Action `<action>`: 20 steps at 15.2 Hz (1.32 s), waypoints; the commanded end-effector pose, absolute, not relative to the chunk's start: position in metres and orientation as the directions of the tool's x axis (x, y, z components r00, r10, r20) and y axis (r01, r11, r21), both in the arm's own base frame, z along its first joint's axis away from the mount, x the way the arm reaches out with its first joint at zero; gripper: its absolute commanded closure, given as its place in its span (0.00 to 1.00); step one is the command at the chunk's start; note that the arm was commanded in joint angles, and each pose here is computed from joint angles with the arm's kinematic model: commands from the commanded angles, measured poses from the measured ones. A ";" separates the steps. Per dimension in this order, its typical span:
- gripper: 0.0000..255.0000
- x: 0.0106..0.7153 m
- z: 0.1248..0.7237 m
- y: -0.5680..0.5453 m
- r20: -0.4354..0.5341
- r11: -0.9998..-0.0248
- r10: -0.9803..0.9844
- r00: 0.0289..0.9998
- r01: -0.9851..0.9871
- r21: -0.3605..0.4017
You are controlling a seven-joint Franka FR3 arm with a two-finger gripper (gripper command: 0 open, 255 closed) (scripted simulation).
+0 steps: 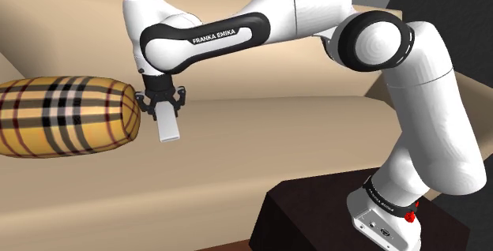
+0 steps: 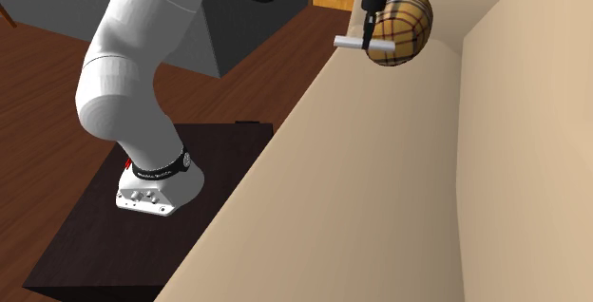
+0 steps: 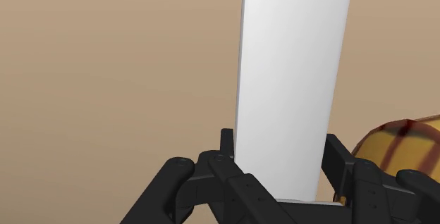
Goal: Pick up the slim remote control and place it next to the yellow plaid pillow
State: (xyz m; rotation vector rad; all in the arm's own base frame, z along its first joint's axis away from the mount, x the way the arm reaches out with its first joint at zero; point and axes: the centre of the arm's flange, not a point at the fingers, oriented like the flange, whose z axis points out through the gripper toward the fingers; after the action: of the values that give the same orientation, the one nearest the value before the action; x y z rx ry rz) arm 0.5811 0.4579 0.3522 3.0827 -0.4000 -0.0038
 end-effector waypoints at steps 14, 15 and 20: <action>1.00 0.581 0.274 0.458 0.002 -0.966 -0.255 0.967 -0.255 0.032; 1.00 0.581 0.268 0.458 0.002 -0.966 -0.255 0.967 -0.255 0.032; 1.00 0.581 0.242 0.458 0.002 -0.966 -0.255 0.967 -0.255 0.032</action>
State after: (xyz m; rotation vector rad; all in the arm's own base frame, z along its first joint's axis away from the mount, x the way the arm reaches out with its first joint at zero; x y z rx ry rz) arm 0.5813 0.4588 0.2468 3.0826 -0.4000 -0.0039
